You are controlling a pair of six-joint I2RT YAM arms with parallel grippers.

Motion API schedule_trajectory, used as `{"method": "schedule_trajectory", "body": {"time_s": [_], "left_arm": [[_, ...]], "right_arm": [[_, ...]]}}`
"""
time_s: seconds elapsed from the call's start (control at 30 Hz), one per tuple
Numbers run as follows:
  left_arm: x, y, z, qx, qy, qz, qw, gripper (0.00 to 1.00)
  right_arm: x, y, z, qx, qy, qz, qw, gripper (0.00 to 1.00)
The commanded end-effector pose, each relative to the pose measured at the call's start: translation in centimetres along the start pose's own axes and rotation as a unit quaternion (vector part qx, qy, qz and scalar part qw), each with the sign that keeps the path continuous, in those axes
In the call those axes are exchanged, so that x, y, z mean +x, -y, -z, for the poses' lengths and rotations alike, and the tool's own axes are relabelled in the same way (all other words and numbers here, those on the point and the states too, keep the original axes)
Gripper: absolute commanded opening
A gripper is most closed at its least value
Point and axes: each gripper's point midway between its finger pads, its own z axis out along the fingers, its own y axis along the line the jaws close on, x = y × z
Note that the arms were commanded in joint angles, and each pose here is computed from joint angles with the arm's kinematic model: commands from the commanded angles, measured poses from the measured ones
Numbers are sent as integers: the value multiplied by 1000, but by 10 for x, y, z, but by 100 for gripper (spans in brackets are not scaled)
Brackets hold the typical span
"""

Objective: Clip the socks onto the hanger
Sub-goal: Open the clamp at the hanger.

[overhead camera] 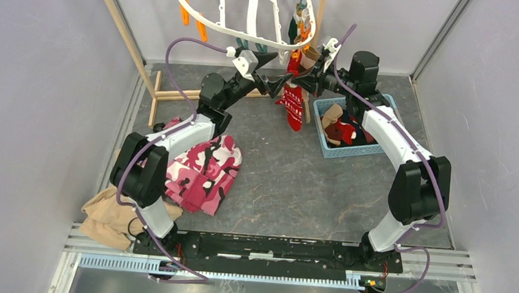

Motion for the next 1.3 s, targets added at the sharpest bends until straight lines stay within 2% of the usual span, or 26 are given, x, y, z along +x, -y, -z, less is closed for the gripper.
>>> {"method": "schedule_trajectory", "body": {"time_s": [0.0, 0.63, 0.73, 1.27], "left_arm": [[-10, -21, -11, -34, 7, -44, 998, 83], [-1, -45, -24, -74, 9, -38, 996, 83], [-1, -48, -23, -74, 15, -19, 997, 82], [-4, -44, -19, -10, 44, 37, 998, 81]], "right_arm": [[-6, 0, 0, -6, 12, 17, 1000, 8], [-8, 2, 3, -5, 16, 19, 1000, 9], [-8, 2, 3, -5, 17, 19, 1000, 9], [-9, 3, 3, -4, 19, 18, 1000, 9]]}}
